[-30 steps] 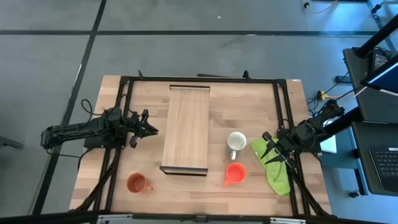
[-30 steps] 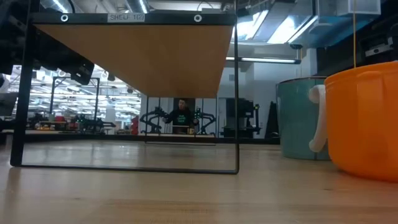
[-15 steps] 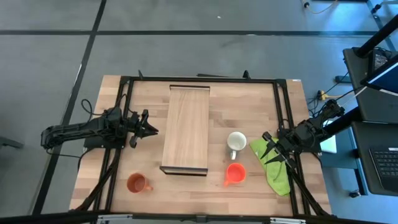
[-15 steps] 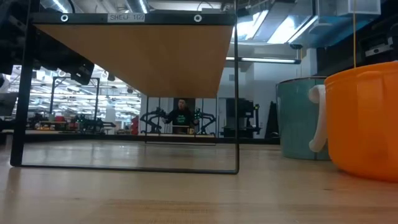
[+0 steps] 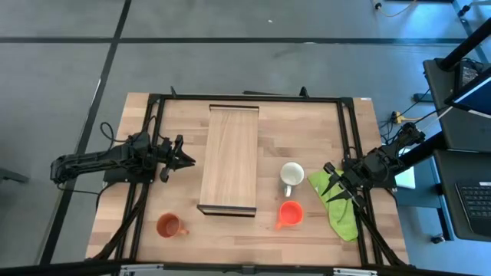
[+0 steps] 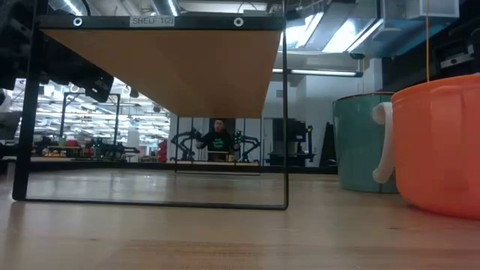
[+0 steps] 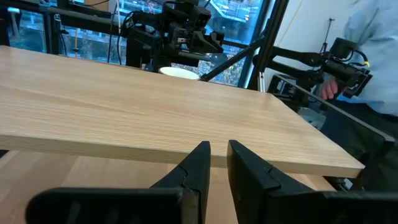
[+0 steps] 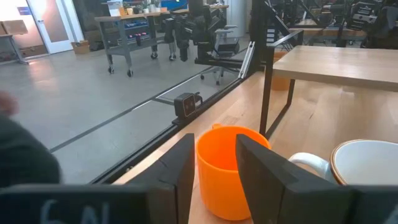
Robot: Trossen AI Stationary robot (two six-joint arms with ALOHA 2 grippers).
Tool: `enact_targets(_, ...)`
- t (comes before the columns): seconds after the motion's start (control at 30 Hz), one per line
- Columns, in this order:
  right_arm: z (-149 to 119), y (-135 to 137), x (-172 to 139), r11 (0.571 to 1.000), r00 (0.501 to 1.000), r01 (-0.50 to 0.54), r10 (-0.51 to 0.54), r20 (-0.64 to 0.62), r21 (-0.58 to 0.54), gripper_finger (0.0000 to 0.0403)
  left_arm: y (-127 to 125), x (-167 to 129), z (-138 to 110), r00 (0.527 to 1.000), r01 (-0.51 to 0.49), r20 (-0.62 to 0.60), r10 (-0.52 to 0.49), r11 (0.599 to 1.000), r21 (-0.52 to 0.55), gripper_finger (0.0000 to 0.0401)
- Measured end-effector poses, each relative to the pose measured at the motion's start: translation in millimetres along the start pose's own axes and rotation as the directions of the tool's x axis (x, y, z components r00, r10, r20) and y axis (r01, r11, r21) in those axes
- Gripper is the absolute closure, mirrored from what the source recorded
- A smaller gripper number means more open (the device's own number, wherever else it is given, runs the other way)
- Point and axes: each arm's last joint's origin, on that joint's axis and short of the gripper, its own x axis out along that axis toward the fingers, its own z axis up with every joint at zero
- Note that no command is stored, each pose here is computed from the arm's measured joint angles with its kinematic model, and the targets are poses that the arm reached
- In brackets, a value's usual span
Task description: Stack small to large cups/mugs on shelf
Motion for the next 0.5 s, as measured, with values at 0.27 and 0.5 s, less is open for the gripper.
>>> enact_targets(0.27, 0.2, 0.0, 0.0, 1.0, 1.0, 0.0, 0.0, 0.002, 0.03, 0.0284, 0.0, 0.0, 0.0, 1.0, 0.0, 0.0, 0.0, 1.0, 0.0, 0.0351)
enact_targets(0.5, 25.1, -0.1, -3.3, 0.993, 0.964, 0.073, -0.046, 0.263, -0.091, 0.0284, 0.0, 0.0, 0.0, 1.0, 0.0, 0.0, 0.0, 1.0, 0.0, 0.0351)
